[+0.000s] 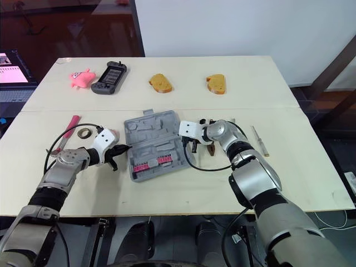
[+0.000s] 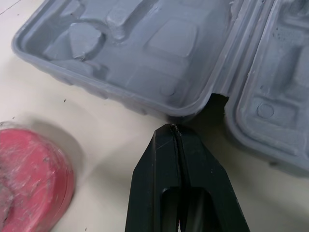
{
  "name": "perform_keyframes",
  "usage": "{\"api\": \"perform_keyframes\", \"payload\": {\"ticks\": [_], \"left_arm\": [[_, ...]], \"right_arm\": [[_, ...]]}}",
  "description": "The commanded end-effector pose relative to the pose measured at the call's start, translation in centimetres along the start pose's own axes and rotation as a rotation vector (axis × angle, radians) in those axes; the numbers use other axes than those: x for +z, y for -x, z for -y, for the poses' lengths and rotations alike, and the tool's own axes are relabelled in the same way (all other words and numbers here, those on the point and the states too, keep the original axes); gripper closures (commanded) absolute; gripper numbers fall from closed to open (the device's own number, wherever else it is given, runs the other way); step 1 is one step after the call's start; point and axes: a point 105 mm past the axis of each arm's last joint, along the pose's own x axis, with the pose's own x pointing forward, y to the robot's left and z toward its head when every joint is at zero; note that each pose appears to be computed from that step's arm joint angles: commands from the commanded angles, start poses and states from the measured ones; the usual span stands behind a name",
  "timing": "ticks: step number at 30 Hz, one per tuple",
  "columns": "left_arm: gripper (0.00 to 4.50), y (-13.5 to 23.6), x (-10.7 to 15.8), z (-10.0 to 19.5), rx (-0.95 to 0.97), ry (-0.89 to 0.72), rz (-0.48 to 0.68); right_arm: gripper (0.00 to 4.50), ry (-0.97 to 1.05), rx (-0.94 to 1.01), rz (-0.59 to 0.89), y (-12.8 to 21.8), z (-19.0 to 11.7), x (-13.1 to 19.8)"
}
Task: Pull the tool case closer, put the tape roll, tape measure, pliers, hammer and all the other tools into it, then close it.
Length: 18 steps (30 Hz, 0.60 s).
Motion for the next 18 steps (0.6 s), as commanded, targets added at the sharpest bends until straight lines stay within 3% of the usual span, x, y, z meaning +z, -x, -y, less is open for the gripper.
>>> {"api": "perform_keyframes", "payload": {"ticks": [1,7,18], "left_arm": [[4.5,-0.7,0.9,0.7,-0.053,-0.012,0.021],[4.5,-1.5,1.8,1.3,-0.107,-0.021,0.023],[4.5,-1.2,0.8,1.5,-0.153,-0.024,-0.03]], "right_arm": [[4.44,0.059,0.025,0.063,-0.1,0.5,2.4],[4.44,0.08,0.204,0.095,0.2,-1.5,2.6],[4.44,0.082,0.131,0.012,0.5,-0.3,1.5]]}}
